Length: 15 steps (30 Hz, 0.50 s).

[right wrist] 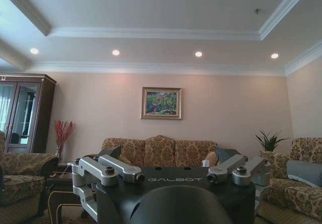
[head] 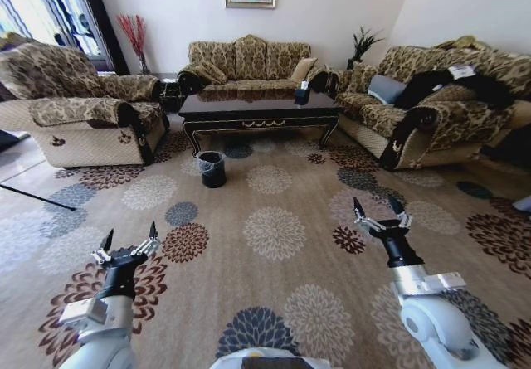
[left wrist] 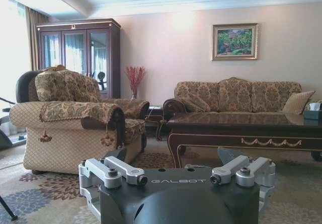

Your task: Move to the front of the table and pick up the trash from the floor, then place it into the trash bin.

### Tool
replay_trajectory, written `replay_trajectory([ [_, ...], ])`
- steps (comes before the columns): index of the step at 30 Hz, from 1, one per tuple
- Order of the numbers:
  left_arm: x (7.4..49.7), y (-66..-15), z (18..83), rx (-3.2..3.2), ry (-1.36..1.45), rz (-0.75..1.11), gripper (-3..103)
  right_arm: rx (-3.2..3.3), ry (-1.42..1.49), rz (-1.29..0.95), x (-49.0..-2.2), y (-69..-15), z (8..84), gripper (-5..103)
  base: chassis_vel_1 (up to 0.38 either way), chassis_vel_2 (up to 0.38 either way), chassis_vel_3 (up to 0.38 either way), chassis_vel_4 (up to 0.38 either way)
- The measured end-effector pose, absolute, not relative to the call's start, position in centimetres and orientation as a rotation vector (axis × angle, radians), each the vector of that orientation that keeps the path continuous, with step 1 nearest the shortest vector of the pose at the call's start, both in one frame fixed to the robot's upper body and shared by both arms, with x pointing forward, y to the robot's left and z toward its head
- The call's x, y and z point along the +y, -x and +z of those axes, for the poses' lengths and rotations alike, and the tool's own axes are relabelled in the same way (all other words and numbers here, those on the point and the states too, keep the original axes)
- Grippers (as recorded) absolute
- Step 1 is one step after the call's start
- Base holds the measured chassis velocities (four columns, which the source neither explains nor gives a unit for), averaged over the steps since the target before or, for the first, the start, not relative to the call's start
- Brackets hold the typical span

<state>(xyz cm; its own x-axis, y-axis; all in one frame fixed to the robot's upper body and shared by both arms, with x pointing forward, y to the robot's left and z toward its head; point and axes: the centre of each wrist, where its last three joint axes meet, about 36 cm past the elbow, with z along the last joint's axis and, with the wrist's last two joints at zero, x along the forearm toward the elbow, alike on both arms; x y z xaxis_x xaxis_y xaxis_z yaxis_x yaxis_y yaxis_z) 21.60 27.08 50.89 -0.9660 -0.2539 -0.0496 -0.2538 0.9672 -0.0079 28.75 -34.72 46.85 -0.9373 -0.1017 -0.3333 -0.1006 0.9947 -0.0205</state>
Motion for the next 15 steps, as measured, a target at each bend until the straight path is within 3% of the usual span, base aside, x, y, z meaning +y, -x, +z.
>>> replay_trajectory([
  [15, 27.08, -21.60, 50.89, 3.066, 0.396, -0.002, 100, 2.797, 0.146, -0.004, -34.72, -28.75, 46.85, 100, 0.000, 0.000, 0.000, 0.000],
])
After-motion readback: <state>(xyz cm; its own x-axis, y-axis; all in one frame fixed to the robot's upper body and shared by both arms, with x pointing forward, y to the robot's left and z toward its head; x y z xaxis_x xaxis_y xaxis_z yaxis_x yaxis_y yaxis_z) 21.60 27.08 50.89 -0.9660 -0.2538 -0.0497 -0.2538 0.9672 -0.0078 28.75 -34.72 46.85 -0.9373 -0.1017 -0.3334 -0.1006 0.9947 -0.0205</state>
